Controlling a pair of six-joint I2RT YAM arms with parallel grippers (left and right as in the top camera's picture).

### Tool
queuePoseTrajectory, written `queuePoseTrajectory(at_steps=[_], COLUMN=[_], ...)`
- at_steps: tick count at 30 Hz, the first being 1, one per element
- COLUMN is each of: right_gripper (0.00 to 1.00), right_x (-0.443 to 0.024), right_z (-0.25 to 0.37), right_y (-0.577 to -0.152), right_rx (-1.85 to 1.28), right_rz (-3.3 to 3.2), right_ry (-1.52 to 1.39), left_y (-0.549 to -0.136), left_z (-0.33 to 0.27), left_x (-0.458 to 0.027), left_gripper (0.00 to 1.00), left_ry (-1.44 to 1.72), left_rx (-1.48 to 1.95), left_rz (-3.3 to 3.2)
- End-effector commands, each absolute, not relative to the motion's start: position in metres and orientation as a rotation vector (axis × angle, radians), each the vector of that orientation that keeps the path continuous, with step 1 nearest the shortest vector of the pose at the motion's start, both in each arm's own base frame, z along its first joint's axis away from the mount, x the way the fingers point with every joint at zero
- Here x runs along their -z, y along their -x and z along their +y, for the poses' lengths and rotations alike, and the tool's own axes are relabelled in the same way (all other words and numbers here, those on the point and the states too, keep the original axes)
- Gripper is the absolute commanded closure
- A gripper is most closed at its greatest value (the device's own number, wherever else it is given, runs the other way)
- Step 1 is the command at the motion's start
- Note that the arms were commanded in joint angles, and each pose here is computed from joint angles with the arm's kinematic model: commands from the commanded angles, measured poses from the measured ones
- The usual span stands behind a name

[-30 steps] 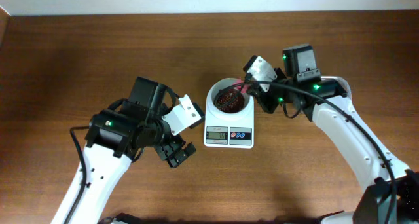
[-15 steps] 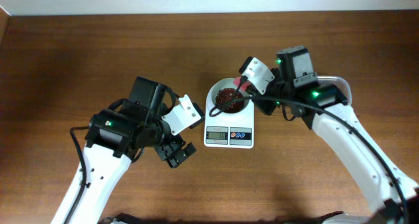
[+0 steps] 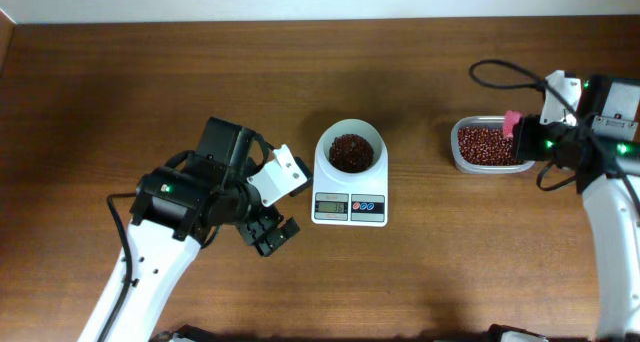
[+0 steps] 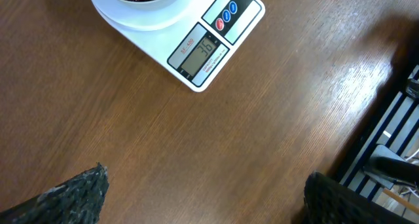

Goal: Scoop and weigh 50g on scale

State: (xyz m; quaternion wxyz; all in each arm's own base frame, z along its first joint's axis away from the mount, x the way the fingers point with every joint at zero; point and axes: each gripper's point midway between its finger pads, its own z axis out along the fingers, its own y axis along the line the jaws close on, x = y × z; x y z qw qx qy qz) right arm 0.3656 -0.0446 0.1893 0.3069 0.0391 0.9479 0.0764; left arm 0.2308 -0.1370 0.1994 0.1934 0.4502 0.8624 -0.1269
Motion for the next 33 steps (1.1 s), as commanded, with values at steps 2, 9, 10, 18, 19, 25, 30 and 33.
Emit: queuePoseTrajectory(at_steps=[2, 9, 10, 18, 19, 25, 30, 33], right_gripper=[0.96, 0.96, 0.96, 0.96, 0.96, 0.96, 0.96, 0.96], right_x=[-0.151, -0.113, -0.109, -0.082, -0.082, -0.090, -0.100, -0.109], right_z=[-0.048, -0.071, -0.081, -0.065, -0.056, -0.040, -0.057, -0.066], right_y=[-0.377, -0.384, -0.383, -0.397, -0.400, -0.401, -0.391, -0.388], right_rx=[-0.322, -0.233, -0.151, -0.315, -0.396, -0.567, -0.739, -0.842], right_rz=[2.595, 2.669, 2.685, 2.696, 2.683, 2.638, 2.574, 2.509], right_ry=[-0.191, -0.258, -0.278, -0.254, -0.238, -0.217, -0.329, -0.368], left_y=[-0.230, -0.230, -0.230, -0.230, -0.230, -0.230, -0.230, -0.230], left_z=[-0.138, -0.138, -0.138, -0.138, -0.138, -0.138, -0.138, -0.138], left_x=[-0.201, -0.201, -0.201, -0.201, -0.201, -0.201, -0.201, -0.201], left_gripper=[0.01, 0.01, 0.01, 0.01, 0.01, 0.01, 0.01, 0.01], left_ry=[-1.277, -1.277, -1.277, -1.277, -1.277, -1.277, -1.277, -1.277], left_rx=[0.363, 0.363, 0.363, 0.363, 0.363, 0.363, 0.363, 0.363], left_rz=[2.401, 2.401, 2.401, 2.401, 2.401, 2.401, 2.401, 2.401])
